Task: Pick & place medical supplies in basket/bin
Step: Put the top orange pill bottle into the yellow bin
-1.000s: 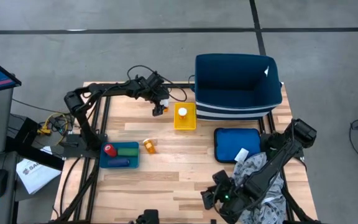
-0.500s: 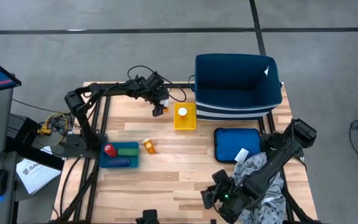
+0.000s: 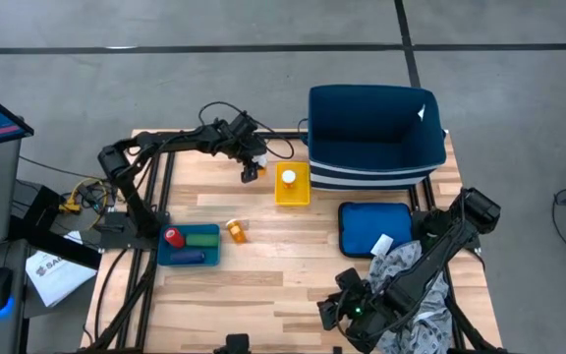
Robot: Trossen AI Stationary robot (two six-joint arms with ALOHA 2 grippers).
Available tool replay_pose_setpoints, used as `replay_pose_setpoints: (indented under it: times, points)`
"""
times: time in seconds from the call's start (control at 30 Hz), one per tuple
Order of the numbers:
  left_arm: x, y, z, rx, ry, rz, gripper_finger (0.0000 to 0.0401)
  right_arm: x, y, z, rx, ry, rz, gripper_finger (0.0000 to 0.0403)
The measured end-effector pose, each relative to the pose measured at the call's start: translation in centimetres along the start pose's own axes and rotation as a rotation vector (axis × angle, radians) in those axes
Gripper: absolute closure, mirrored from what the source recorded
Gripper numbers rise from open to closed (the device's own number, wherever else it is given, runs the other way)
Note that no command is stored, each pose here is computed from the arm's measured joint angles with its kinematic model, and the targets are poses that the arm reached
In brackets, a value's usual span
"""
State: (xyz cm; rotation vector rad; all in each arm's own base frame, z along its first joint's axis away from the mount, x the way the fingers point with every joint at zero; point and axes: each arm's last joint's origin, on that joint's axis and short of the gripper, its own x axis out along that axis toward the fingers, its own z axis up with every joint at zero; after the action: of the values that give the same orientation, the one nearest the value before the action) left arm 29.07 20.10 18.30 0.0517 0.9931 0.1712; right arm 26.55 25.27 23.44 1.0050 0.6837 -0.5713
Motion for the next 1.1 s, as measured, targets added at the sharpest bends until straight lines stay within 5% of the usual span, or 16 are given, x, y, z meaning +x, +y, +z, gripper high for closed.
replay_pose_setpoints:
  times: [0.3,0.53,0.73,1.1]
  points:
    - [-4.2,-2.9,2.6,0.026,-0.124,-0.015,0.0196,0.0,0.0,0.0,-0.009,0.001,0.001,0.0189]
    - [-7.2,-9.3,5.6,0.136,-0.274,-0.098,0.0194,-0.3,-0.1,-0.4,-0.020,0.002,0.006,0.0189]
    - [-5.6,-13.1,6.7,0.179,-0.279,-0.088,0.0193,-0.4,-0.2,-0.5,-0.032,-0.001,0.000,0.0189]
    - [-1.0,-11.5,6.0,0.124,-0.197,-0.028,0.0192,-0.8,-0.2,-1.1,-0.023,0.014,0.025,0.0189]
